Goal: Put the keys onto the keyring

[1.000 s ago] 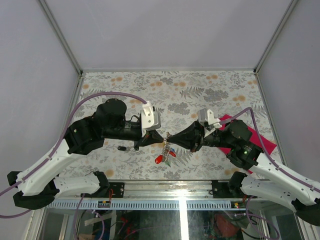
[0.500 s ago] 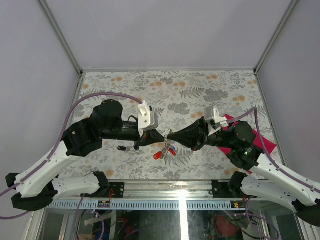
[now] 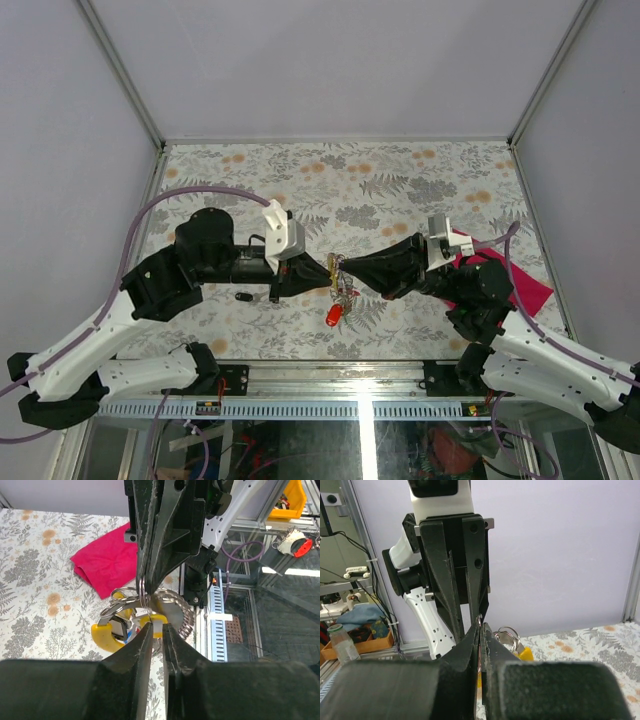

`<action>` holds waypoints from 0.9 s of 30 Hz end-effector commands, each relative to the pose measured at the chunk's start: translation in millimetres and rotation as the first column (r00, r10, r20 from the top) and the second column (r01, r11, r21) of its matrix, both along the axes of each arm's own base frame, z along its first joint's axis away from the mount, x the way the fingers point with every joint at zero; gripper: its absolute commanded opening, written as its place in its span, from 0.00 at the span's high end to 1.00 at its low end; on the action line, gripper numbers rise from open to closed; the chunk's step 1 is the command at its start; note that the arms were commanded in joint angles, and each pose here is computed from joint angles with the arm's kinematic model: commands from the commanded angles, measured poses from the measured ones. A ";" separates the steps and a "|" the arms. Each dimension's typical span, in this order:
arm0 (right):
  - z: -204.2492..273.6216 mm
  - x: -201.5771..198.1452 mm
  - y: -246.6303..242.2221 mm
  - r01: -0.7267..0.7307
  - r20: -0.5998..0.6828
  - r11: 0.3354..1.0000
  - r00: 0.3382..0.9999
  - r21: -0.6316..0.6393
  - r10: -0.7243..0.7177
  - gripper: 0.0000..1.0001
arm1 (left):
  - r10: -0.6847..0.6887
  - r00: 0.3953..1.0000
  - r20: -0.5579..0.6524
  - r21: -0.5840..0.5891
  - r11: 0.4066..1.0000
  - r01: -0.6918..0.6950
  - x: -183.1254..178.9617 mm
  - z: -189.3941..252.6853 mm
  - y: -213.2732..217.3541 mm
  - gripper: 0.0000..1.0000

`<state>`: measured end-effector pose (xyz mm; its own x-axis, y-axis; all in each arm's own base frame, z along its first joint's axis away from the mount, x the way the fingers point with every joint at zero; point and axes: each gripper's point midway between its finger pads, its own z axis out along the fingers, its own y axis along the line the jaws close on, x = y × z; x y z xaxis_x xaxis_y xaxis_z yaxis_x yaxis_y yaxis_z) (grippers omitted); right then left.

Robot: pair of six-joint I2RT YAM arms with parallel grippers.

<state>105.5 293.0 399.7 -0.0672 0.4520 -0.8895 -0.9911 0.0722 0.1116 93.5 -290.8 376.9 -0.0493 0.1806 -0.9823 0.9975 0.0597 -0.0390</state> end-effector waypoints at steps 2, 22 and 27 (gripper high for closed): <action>49.0 -9.3 -23.1 0.038 0.110 0.987 0.992 0.156 -0.056 1.00 | 0.056 0.997 0.057 -0.157 0.986 -0.046 0.5 38.0 7.1 0.83; 49.1 -18.1 -21.4 0.009 0.166 0.994 0.986 0.111 -0.027 1.00 | 0.100 0.995 -0.022 -0.448 0.889 -0.099 3.5 58.3 6.6 0.67; 47.9 -20.2 -21.7 0.001 0.174 0.995 0.985 0.104 -0.019 1.00 | 0.092 0.995 -0.023 -0.450 0.888 -0.093 3.2 56.4 4.6 0.68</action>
